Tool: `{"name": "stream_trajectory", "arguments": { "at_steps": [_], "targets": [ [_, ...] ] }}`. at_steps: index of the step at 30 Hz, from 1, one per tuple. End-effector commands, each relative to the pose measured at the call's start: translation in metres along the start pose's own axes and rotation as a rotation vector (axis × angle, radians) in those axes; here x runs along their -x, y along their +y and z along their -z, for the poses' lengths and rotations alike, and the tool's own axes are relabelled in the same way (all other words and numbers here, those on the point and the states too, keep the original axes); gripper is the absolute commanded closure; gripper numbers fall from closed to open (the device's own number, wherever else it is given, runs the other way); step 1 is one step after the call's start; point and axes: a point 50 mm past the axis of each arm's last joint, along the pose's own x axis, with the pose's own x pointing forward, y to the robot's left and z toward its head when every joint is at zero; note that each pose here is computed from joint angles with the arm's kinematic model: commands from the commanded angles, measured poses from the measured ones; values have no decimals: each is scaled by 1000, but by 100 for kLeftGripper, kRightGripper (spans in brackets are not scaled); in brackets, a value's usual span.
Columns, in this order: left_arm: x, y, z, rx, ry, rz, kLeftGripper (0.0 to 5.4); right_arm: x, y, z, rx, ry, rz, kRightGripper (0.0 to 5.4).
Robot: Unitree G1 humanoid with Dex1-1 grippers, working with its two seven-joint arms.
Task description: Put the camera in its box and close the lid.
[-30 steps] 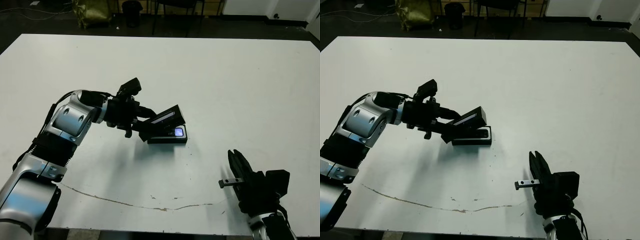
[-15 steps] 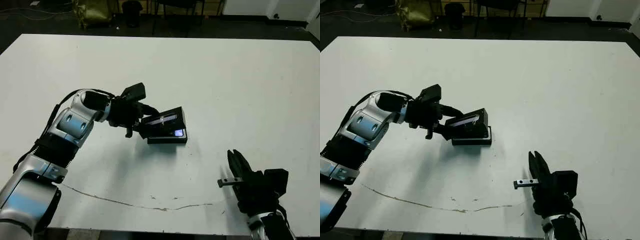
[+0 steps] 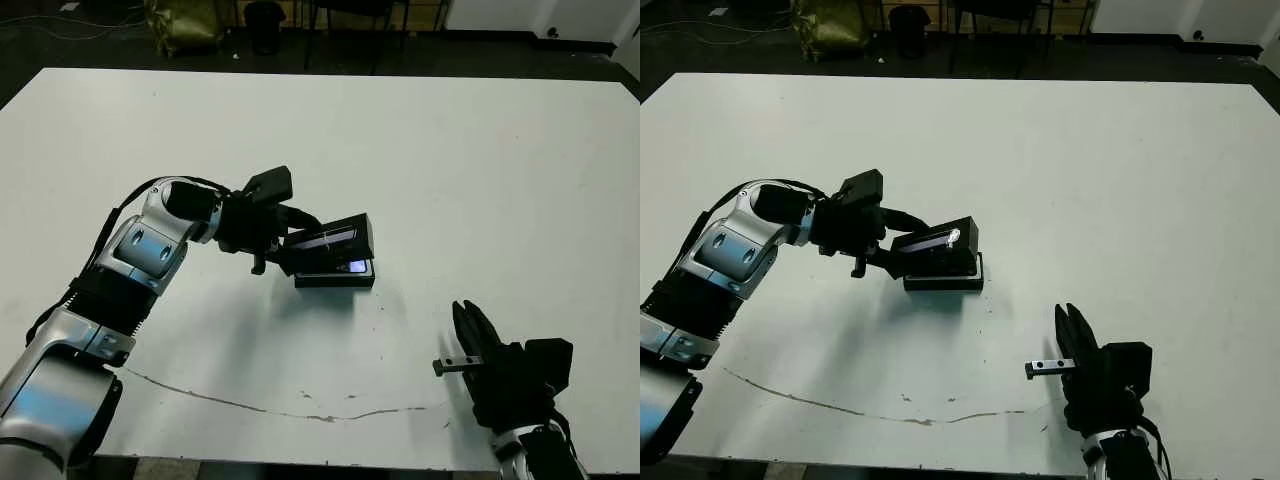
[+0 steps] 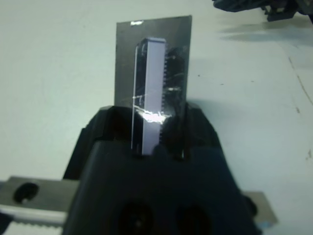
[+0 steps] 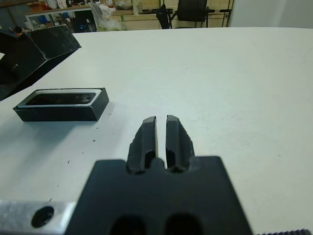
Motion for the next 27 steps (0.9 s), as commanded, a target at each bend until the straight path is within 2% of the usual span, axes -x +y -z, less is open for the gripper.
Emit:
{"name": "stream_trajectory", "arguments": {
  "at_steps": [1,13,17,21,27],
  "targets": [
    [0,-2,9,20,34,5,345,7,-2,11,-37,44,16,540],
    [-4,-2,15,6,44,3,345,8,-2,11,-24,74,34,540],
    [-5,-2,16,7,41,-4,345,6,-3,13,-70,45,11,540],
    [-8,-2,18,6,47,-4,345,7,-4,15,-39,76,39,540],
    [-13,-4,19,19,39,0,345,8,-3,12,-56,86,41,540]
  ]
}}
